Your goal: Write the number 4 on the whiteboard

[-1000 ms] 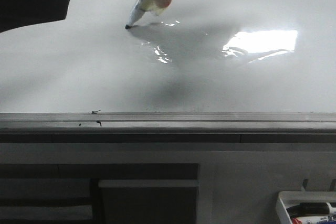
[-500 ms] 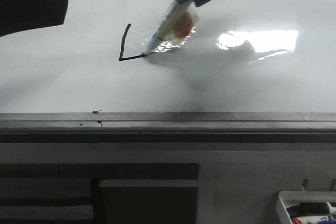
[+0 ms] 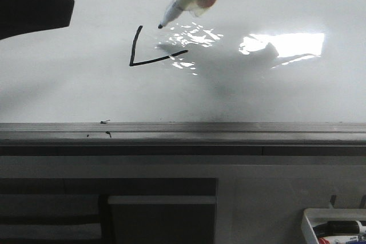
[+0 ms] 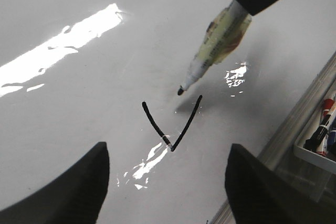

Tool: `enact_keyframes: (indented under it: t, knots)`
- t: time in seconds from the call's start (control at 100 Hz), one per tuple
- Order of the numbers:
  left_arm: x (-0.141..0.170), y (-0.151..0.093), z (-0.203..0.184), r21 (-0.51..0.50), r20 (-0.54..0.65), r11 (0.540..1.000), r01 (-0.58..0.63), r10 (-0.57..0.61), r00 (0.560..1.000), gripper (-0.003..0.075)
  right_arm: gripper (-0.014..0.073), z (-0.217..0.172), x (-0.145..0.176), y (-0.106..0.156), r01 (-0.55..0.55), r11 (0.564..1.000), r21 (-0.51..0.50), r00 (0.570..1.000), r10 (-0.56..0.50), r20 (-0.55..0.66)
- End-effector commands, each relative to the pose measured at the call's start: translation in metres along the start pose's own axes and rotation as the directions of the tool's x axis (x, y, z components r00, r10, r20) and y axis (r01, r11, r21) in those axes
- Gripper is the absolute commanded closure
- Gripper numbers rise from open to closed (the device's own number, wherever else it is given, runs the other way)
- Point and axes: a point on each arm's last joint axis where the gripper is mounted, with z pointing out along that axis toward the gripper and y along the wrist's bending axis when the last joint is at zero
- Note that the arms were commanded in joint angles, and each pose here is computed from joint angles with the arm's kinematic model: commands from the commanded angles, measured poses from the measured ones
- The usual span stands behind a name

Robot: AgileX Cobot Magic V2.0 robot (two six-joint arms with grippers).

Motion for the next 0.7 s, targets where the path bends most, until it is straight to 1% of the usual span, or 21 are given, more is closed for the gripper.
enact_keyframes:
  t: [0.0,0.12,0.23,0.44,0.51,0.69]
  knots:
    - [-0.017,0.002,-0.002,-0.005,0.103,1.0,0.025,-0.024,0.994,0.0281,0.0657,-0.01,-0.024,0.001,0.022,1.0,0.002,0.987,-0.022,0.16]
    - [-0.017,0.002,-0.002,-0.005,0.103,1.0,0.025,-0.024,0.994,0.0281,0.0657,0.001,-0.023,-0.003,0.015,1.0,0.015,0.99,-0.017,0.14]
    - [-0.017,0.002,-0.002,-0.005,0.103,1.0,0.025,-0.024,0.994,0.0281,0.0657,0.012,-0.015,-0.007,0.003,1.0,0.026,0.996,-0.006,0.089]
    - [-0.017,0.002,-0.002,-0.005,0.103,1.0,0.025,-0.024,0.994,0.0281,0.0657,0.024,0.023,-0.009,-0.082,0.996,0.017,0.995,0.083,-0.053]
    - [-0.017,0.002,-0.002,-0.005,0.103,1.0,0.025,-0.024,0.994,0.0281,0.0657,0.025,0.033,-0.004,-0.084,0.996,0.003,0.992,0.084,-0.091]
    - [-0.016,0.002,-0.001,-0.003,0.098,1.0,0.024,-0.023,0.995,0.0281,0.0657,0.024,0.03,-0.002,-0.079,0.997,-0.007,0.995,0.078,-0.063]
